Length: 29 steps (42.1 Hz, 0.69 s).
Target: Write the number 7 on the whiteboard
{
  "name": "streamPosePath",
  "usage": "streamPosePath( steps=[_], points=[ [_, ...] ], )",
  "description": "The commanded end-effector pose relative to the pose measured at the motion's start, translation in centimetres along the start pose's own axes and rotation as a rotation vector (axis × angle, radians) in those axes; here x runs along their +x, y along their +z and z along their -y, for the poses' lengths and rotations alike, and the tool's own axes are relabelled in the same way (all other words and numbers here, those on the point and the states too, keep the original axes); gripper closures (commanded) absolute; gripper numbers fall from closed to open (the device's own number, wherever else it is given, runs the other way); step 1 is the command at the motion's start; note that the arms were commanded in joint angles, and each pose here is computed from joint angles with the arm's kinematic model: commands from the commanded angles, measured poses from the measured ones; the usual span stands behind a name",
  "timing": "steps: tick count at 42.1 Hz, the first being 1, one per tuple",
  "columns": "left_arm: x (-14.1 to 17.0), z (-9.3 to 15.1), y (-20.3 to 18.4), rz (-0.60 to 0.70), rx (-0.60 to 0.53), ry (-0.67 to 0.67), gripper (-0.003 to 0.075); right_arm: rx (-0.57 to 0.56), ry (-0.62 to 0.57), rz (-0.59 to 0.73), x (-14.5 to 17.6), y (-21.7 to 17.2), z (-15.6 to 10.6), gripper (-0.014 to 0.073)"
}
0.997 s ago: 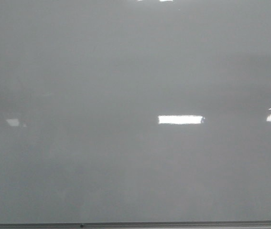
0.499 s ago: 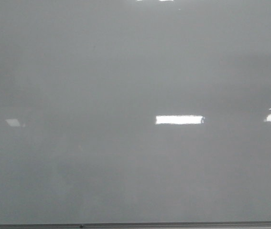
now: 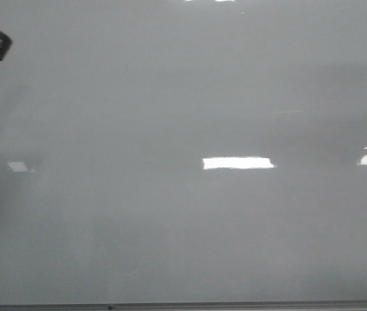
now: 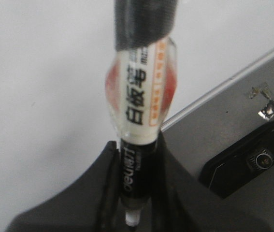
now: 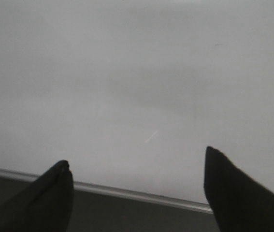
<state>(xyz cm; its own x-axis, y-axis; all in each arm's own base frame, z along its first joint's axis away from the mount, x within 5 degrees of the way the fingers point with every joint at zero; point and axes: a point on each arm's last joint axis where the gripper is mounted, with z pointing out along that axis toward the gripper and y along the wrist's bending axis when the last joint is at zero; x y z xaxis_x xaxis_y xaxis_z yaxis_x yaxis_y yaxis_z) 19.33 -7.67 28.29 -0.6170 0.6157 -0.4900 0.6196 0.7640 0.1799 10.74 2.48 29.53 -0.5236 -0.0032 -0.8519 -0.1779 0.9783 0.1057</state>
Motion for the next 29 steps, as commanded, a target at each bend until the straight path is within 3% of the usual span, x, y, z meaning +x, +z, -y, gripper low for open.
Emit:
streamPosePath(
  steps=[1,8,13,23,29],
  points=[
    [-1.8,2.0,-2.8,0.182,0.007,0.188,0.0678,-0.08,-0.087,0.014,-2.4,0.2,-1.3,0.0015],
    [-2.1,5.0,-6.0,0.376,0.045,0.386,0.0678,-0.275,-0.267,-0.099,-3.9,0.9,-4.6,0.0015],
    [-1.8,6.6,-7.7,0.46,0.083,0.481,0.0678,-0.432,-0.403,-0.092,-5.2,0.7,-7.3,0.0015],
    [-1.4,8.8,-8.8,0.521,0.164,0.58,0.0678,-0.723,-0.631,-0.06,-7.4,-0.5,-12.7,0.0015],
    [-1.4,9.2,-8.8,0.524,0.179,0.6,0.0678,-0.834,-0.685,-0.04,-8.5,-0.7,-15.3,0.0015]
  ],
)
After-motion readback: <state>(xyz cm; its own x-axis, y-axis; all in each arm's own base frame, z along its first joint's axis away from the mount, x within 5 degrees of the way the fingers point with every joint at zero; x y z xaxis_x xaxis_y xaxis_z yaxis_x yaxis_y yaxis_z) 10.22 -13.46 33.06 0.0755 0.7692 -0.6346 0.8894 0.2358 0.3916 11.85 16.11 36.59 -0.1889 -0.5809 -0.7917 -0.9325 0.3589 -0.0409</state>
